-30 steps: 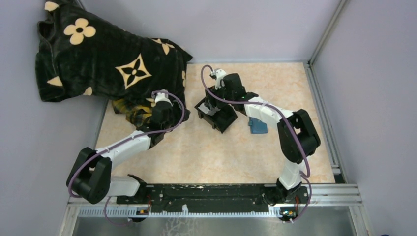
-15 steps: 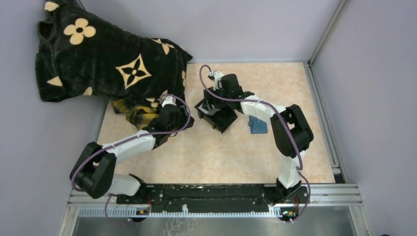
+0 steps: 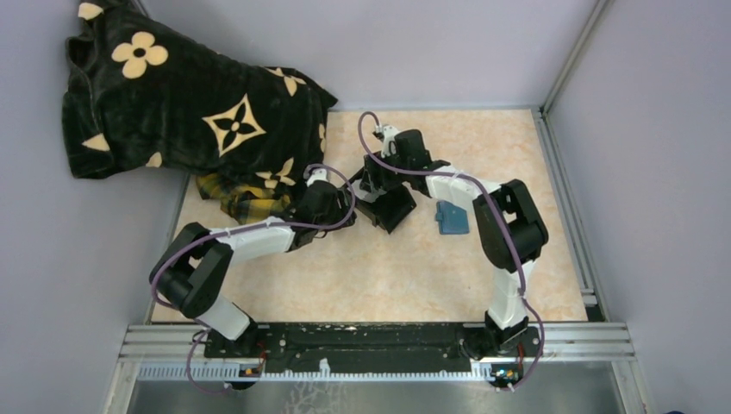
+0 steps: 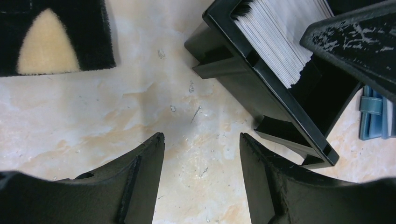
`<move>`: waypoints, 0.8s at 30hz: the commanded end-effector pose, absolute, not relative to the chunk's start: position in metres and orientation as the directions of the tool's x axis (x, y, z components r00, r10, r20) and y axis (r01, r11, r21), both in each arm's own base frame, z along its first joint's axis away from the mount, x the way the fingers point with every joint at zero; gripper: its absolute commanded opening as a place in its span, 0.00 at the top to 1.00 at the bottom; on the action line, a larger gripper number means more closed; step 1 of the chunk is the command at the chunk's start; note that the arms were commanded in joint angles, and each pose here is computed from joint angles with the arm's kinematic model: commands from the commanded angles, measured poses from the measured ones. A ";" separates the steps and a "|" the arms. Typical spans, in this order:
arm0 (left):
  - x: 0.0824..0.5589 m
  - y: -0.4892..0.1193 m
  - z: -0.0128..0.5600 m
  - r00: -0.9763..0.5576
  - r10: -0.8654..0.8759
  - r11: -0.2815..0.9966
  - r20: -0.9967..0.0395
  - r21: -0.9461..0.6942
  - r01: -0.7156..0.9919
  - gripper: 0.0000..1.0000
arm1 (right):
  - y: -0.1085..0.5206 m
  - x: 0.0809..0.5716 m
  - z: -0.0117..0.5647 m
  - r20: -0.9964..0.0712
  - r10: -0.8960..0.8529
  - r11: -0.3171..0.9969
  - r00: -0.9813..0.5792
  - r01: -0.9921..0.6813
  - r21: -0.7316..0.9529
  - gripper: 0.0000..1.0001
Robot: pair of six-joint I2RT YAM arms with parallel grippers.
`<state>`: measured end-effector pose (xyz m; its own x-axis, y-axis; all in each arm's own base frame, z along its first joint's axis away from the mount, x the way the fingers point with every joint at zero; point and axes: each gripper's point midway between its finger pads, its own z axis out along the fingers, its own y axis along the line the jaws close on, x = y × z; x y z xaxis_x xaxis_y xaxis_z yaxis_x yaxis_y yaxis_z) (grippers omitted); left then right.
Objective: Put the credit cards into the card holder
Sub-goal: Pick up the credit card from the storage box.
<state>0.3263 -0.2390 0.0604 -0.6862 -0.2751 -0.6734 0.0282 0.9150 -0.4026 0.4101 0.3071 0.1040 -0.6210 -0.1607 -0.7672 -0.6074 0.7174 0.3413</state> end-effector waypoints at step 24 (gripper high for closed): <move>0.347 -0.264 0.047 -0.688 -0.294 0.905 -0.664 -0.424 0.022 0.34 | 0.324 0.400 0.130 -0.777 -0.125 0.652 -0.618 -0.641 0.405 0.49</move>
<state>0.3398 -0.2531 0.0384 -0.7023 -0.2715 -0.6580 0.0111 0.9201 -0.3916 0.4051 0.3124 0.0926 -0.6609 -0.1497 -0.7354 -0.5990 0.6955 0.3968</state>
